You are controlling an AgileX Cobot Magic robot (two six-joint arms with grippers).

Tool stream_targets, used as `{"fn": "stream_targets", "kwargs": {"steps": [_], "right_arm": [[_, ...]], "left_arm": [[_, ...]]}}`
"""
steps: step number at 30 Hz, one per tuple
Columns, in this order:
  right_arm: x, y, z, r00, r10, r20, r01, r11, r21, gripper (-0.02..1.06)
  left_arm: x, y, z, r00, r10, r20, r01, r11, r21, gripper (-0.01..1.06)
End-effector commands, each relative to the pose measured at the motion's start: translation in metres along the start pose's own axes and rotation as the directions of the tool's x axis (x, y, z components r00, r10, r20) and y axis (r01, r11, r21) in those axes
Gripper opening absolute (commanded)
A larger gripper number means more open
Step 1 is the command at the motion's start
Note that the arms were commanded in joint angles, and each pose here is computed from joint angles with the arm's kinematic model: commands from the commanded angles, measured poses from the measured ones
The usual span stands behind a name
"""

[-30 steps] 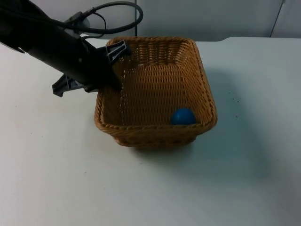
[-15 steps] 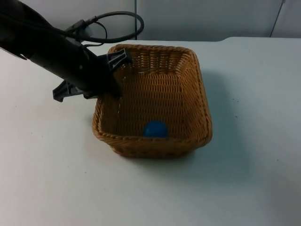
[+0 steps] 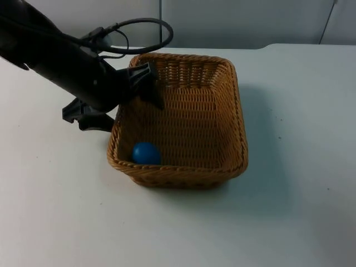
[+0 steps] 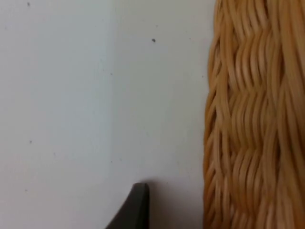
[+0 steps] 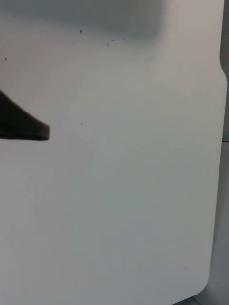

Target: Pick up the basket with the left hand and place the ball into the basket with the right hand.

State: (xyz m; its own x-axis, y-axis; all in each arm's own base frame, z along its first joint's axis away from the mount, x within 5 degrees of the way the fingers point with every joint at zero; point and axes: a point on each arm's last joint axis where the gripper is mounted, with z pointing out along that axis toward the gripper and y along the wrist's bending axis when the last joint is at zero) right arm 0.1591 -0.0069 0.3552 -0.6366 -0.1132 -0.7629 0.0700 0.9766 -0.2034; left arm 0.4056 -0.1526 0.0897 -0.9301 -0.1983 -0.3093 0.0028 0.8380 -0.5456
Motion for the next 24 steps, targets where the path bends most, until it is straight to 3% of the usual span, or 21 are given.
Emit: {"fn": "stream_targets", "kwargs": {"steps": [1, 7, 11, 18, 22, 23, 24], "right_arm": [[0.000, 0.001, 0.001, 1.000, -0.002, 0.007, 0.002, 1.000, -0.002, 1.01], [0.000, 0.001, 0.001, 1.000, -0.002, 0.007, 0.002, 1.000, -0.002, 1.01], [0.000, 0.001, 0.001, 1.000, 0.000, 0.011, 0.000, 1.000, -0.006, 1.01], [-0.002, 0.002, 0.001, 0.999, 0.006, 0.033, -0.005, 1.000, -0.014, 1.01], [-0.003, 0.002, 0.001, 0.999, 0.006, 0.041, -0.005, 1.000, -0.015, 1.01], [-0.003, 0.002, 0.001, 0.999, 0.006, 0.041, -0.005, 1.000, -0.015, 1.01], [-0.003, 0.002, 0.001, 0.999, 0.006, 0.044, -0.005, 1.000, -0.016, 1.01]], "left_arm": [[0.001, -0.006, -0.001, 1.000, 0.019, -0.014, -0.019, 1.000, 0.013, 0.92], [0.000, -0.010, -0.009, 0.999, 0.013, -0.031, -0.013, 1.000, 0.003, 0.92], [-0.005, -0.014, -0.028, 0.995, 0.096, -0.020, -0.097, 0.993, -0.066, 0.92], [-0.015, -0.033, -0.063, 0.987, 0.153, 0.044, -0.149, 0.986, -0.079, 0.92], [-0.022, -0.045, -0.098, 0.943, 0.323, 0.078, -0.308, 0.938, -0.156, 0.92], [-0.022, -0.045, -0.098, 0.943, 0.323, 0.078, -0.308, 0.938, -0.156, 0.92], [-0.024, -0.047, -0.111, 0.913, 0.400, 0.078, -0.377, 0.903, -0.206, 0.92]]}}
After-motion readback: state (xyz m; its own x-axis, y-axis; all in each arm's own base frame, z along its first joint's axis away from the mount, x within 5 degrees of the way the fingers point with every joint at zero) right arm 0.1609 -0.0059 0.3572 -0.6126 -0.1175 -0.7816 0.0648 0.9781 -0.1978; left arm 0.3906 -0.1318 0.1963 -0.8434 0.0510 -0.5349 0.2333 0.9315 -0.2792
